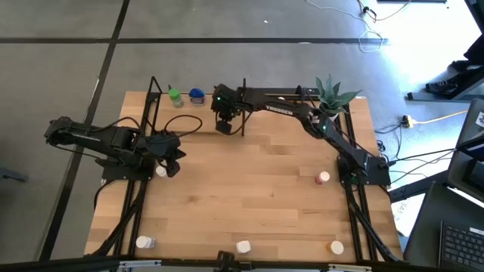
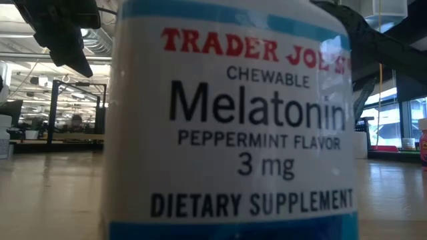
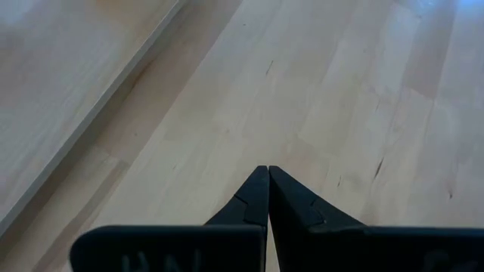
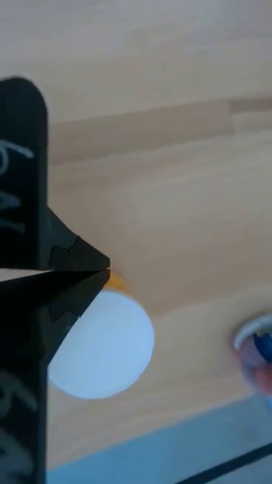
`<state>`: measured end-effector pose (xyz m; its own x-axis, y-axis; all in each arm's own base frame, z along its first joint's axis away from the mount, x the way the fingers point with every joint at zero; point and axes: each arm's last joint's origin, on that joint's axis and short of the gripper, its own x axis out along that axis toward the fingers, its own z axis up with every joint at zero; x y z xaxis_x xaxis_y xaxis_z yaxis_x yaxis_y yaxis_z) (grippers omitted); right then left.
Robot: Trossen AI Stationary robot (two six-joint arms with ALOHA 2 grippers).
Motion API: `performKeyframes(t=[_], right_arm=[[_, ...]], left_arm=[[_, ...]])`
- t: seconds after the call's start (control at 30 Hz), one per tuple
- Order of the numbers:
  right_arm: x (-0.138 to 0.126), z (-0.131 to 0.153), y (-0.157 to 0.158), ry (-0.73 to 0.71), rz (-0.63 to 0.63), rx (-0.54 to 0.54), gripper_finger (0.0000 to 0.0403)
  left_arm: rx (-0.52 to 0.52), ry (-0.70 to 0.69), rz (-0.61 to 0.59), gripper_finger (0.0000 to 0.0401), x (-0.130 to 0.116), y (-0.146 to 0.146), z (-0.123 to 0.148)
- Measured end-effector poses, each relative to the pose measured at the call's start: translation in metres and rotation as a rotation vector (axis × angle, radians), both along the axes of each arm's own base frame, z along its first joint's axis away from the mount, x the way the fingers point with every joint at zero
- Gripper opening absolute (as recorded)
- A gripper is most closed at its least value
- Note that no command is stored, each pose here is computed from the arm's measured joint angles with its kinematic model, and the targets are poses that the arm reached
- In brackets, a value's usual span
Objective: Pick and place medicine bottles onto shelf by color
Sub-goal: Put the orange pill bottle on the shelf
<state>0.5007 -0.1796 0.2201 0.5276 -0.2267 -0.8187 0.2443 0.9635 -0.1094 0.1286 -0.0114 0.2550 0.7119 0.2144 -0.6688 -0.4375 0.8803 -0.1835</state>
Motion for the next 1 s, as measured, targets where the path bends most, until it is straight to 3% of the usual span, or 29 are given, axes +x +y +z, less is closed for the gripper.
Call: performKeyframes(t=[0.37,0.6,0.77,1.0], right_arm=[[-0.006,0.002,-0.023,-0.01,-0.051,-0.074,0.0],[-0.006,0.002,-0.023,-0.031,-0.015,-0.018,0.0],[-0.011,-0.002,-0.02,0.039,-0.022,0.015,0.0],[-0.007,0.0,-0.022,-0.003,-0.032,-0.023,0.0]], left_arm=[[0.0,0.0,0.0,0.0,0.0,0.0,0.0],[0.002,0.016,0.0,0.0,-0.001,0.0,-0.001],[0.003,0.018,0.0,0.0,-0.001,0.0,-0.001],[0.004,0.018,0.001,0.0,-0.001,0.0,-0.001]])
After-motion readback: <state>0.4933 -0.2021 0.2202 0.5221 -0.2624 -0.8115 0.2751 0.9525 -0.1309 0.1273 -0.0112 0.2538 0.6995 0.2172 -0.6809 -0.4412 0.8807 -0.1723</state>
